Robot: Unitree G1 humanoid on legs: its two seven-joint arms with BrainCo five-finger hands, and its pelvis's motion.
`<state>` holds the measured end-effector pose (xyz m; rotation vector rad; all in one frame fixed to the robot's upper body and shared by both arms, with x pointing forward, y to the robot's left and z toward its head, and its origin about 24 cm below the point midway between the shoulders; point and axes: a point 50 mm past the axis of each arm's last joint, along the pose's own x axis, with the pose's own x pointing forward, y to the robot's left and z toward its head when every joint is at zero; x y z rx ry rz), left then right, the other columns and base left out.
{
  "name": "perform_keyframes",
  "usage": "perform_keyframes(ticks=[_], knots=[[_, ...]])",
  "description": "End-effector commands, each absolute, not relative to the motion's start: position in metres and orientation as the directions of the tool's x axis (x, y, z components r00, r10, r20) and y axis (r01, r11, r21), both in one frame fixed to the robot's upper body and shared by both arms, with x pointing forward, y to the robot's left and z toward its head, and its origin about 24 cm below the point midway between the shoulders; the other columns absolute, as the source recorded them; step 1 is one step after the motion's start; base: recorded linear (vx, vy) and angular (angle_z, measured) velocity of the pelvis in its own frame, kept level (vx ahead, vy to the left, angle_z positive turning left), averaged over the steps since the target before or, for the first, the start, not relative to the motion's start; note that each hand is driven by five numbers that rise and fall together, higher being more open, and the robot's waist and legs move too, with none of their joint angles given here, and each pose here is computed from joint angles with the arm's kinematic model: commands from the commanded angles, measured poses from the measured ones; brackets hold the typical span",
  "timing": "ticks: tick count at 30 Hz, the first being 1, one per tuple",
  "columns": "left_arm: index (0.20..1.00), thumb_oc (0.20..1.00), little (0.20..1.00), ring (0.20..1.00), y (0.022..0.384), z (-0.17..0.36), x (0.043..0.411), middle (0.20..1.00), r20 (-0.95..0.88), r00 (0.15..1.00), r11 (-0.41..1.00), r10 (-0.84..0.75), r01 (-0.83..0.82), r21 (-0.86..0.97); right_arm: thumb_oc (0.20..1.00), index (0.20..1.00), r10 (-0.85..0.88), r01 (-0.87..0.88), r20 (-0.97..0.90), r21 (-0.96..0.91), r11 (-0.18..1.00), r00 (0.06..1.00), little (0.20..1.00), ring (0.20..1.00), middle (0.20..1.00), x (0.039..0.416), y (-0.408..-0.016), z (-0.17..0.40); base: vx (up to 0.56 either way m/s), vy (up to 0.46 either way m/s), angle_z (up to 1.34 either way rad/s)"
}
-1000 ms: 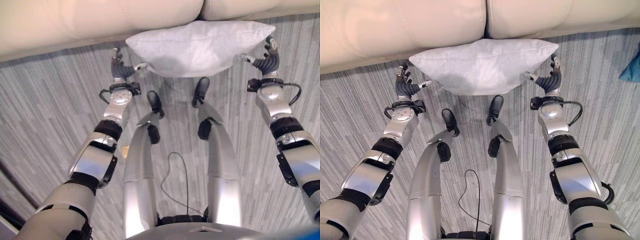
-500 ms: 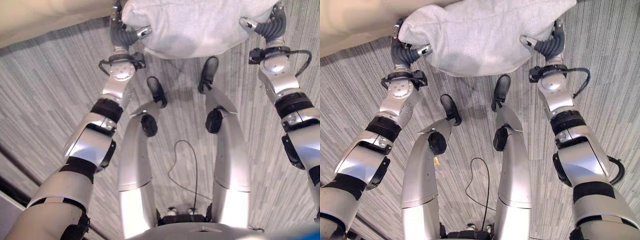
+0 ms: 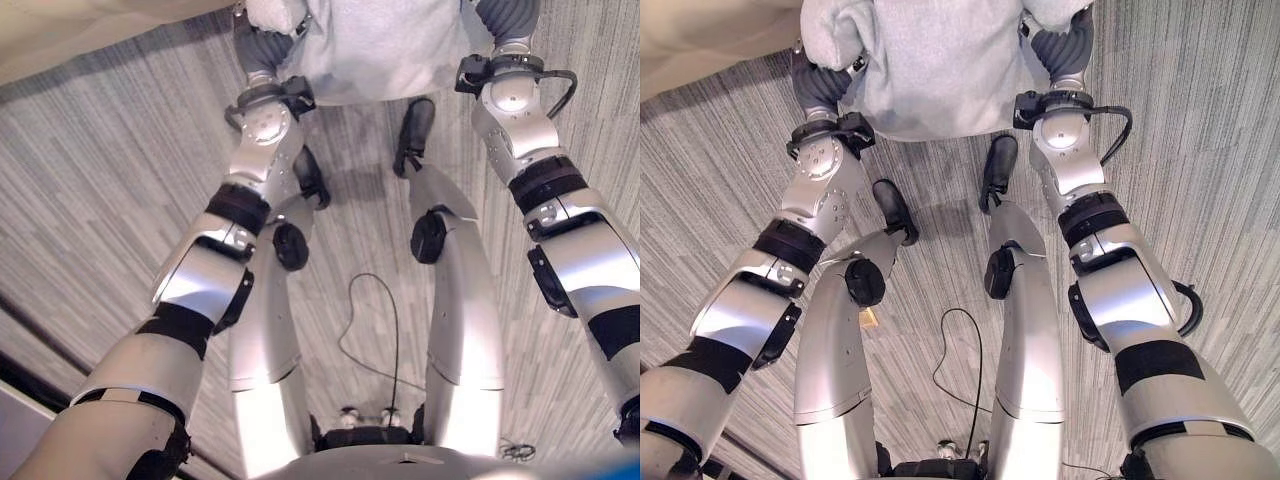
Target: Pick up all the scattered cushions and arrange them neatly on the sofa.
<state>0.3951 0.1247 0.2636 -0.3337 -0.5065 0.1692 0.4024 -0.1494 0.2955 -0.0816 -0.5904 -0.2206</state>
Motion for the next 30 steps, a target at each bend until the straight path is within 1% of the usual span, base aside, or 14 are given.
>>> perform_keyframes(ticks=[1,3,5,7,9,10,11,12,15,17,20,22,24,30], knots=[[0.200,0.200,0.200,0.200,0.080,0.272,0.373,0.200,0.584,0.806,0.925,0.099,0.142,-0.353,0.200,0.200,0.128,-0.072,0.687,-0.109,0.991,0.715,0.200,0.200,0.200,0.379,-0.075,0.296,-0.03,-0.020,0.02],[0.200,0.200,0.200,0.200,0.083,0.249,0.368,0.200,0.560,0.825,0.930,0.074,0.146,-0.338,0.200,0.200,0.111,-0.070,0.668,-0.088,0.994,0.736,0.200,0.200,0.200,0.374,-0.090,0.270,-0.03,-0.044,0.05],[0.200,0.200,0.200,0.200,0.084,0.240,0.366,0.200,0.547,0.834,0.929,0.071,0.143,-0.340,0.200,0.200,0.104,-0.076,0.661,-0.071,0.995,0.743,0.200,0.200,0.200,0.373,-0.093,0.264,0.00,-0.033,0.08],[0.200,0.200,0.200,0.200,0.088,0.217,0.363,0.200,0.503,0.862,0.922,0.057,0.147,-0.357,0.200,0.200,0.099,-0.074,0.624,-0.066,0.995,0.775,0.200,0.200,0.200,0.369,-0.100,0.239,0.00,-0.057,0.11],[0.200,0.200,0.200,0.200,0.087,0.207,0.360,0.200,0.481,0.876,0.917,0.046,0.154,-0.369,0.200,0.200,0.104,-0.076,0.612,-0.072,0.995,0.784,0.200,0.200,0.200,0.367,-0.102,0.231,-0.02,-0.050,0.12],[0.200,0.200,0.200,0.200,0.087,0.190,0.355,0.200,0.447,0.894,0.901,0.024,0.175,-0.398,0.200,0.200,0.109,-0.079,0.583,-0.077,0.994,0.805,0.200,0.200,0.200,0.362,-0.105,0.213,-0.01,-0.043,0.10],[0.200,0.200,0.200,0.200,0.087,0.189,0.355,0.200,0.444,0.896,0.901,0.023,0.174,-0.398,0.200,0.200,0.108,-0.079,0.580,-0.076,0.994,0.807,0.200,0.200,0.200,0.362,-0.106,0.212,0.02,-0.071,0.12],[0.200,0.200,0.200,0.200,0.091,0.169,0.350,0.200,0.395,0.919,0.901,0.015,0.159,-0.403,0.200,0.200,0.094,-0.082,0.539,-0.047,0.996,0.837,0.200,0.200,0.200,0.357,-0.111,0.192,0.03,-0.040,0.11],[0.200,0.200,0.200,0.200,0.091,0.150,0.345,0.200,0.346,0.938,0.895,0.004,0.151,-0.420,0.200,0.200,0.093,-0.091,0.496,-0.030,0.995,0.863,0.200,0.200,0.200,0.351,-0.112,0.172,0.04,-0.038,0.12],[0.200,0.200,0.200,0.200,0.092,0.122,0.336,0.200,0.271,0.962,0.897,-0.021,0.138,-0.420,0.200,0.200,0.141,-0.109,0.437,-0.097,0.989,0.889,0.200,0.200,0.200,0.340,-0.110,0.146,0.07,-0.042,0.11],[0.200,0.200,0.200,0.200,0.088,0.107,0.329,0.200,0.228,0.973,0.892,-0.042,0.139,-0.429,0.200,0.200,0.140,-0.122,0.386,-0.071,0.990,0.912,0.200,0.200,0.200,0.333,-0.108,0.127,0.08,-0.027,0.08],[0.200,0.200,0.200,0.200,0.090,0.096,0.323,0.200,0.201,0.978,0.902,-0.059,0.139,-0.410,0.200,0.200,0.170,-0.143,0.342,-0.103,0.984,0.924,0.200,0.200,0.200,0.326,-0.105,0.112,0.08,-0.016,0.14],[0.200,0.200,0.200,0.200,0.088,0.087,0.314,0.200,0.197,0.975,0.916,-0.098,0.166,-0.366,0.200,0.200,0.185,-0.155,0.297,-0.123,0.980,0.937,0.200,0.200,0.200,0.315,-0.108,0.095,0.10,-0.014,0.03],[0.200,0.200,0.200,0.200,0.087,0.068,0.300,0.200,0.140,0.980,0.918,-0.140,0.182,-0.353,0.200,0.200,0.165,-0.145,0.214,-0.103,0.984,0.963,0.200,0.200,0.200,0.298,-0.117,0.069,0.16,0.018,0.08]])
